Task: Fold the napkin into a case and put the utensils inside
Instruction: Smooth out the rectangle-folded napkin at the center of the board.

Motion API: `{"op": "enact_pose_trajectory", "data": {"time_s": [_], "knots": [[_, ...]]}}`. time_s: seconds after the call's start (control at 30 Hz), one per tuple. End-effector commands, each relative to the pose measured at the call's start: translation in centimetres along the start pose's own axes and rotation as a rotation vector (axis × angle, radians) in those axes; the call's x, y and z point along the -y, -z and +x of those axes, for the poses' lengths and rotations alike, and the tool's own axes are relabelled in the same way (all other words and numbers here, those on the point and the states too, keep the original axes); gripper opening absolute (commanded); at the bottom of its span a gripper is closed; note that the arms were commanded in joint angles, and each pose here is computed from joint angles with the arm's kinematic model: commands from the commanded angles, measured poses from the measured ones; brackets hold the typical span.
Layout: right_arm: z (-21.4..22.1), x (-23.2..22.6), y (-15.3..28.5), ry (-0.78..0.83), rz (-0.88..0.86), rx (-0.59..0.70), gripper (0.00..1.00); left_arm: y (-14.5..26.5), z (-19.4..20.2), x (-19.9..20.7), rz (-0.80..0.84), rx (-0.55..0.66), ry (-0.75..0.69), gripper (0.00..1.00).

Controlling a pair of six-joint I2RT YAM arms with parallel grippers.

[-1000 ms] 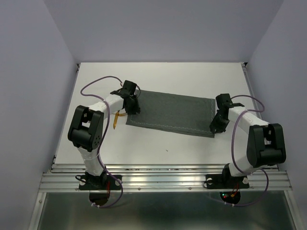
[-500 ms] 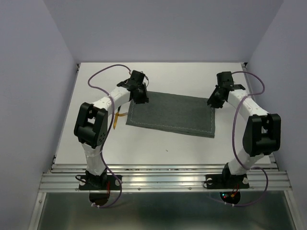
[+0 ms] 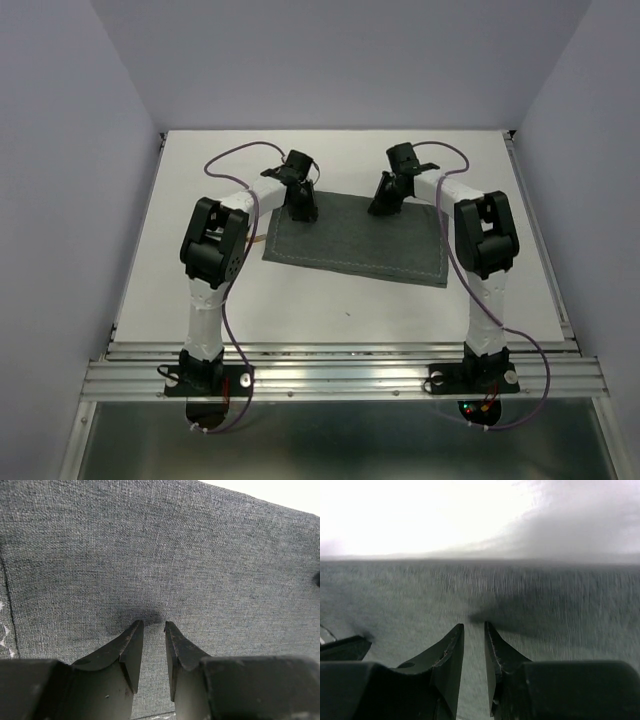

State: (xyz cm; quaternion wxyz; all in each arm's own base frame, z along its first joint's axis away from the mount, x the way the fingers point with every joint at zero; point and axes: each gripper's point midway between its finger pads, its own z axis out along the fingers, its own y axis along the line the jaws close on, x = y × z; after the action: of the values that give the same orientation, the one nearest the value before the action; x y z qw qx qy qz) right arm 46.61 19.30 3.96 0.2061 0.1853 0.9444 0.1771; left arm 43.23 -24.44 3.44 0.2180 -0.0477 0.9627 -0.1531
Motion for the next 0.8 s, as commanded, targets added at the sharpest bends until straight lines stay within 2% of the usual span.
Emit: {"op": "enact_pose_trajectory", "data": {"time_s": [0.0, 0.17, 0.37, 0.57, 0.67, 0.77], "knots": [[-2.7, -1.3, -0.8, -0.011, -0.04, 0.05, 0.29, 0.6, 0.2, -0.8, -0.01, -0.005, 0.016, 0.35], [-3.1, 2.7, -1.3, -0.031, 0.03, 0.042, 0.29, 0.0, 3.8, -2.8, -0.025, -0.071, 0.036, 0.35], [-4.6, 6.8, 1.1, -0.076, 0.049, 0.076, 0.3, 0.2, 6.8, -3.8, -0.014, -0.125, 0.04, 0.35], [-6.9, 13.0, 3.6, -0.177, 0.094, 0.128, 0.3, 1.8, 8.9, -4.1, 0.024, -0.144, 0.049, 0.35], [-7.2, 13.7, 4.0, -0.203, 0.073, 0.137, 0.3, 2.6, 9.9, -4.0, 0.041, -0.159, 0.038, 0.35], [-7.6, 13.9, 3.9, -0.208, 0.065, 0.136, 0.3, 3.8, 9.3, -3.1, 0.069, -0.135, 0.028, 0.35]]}}
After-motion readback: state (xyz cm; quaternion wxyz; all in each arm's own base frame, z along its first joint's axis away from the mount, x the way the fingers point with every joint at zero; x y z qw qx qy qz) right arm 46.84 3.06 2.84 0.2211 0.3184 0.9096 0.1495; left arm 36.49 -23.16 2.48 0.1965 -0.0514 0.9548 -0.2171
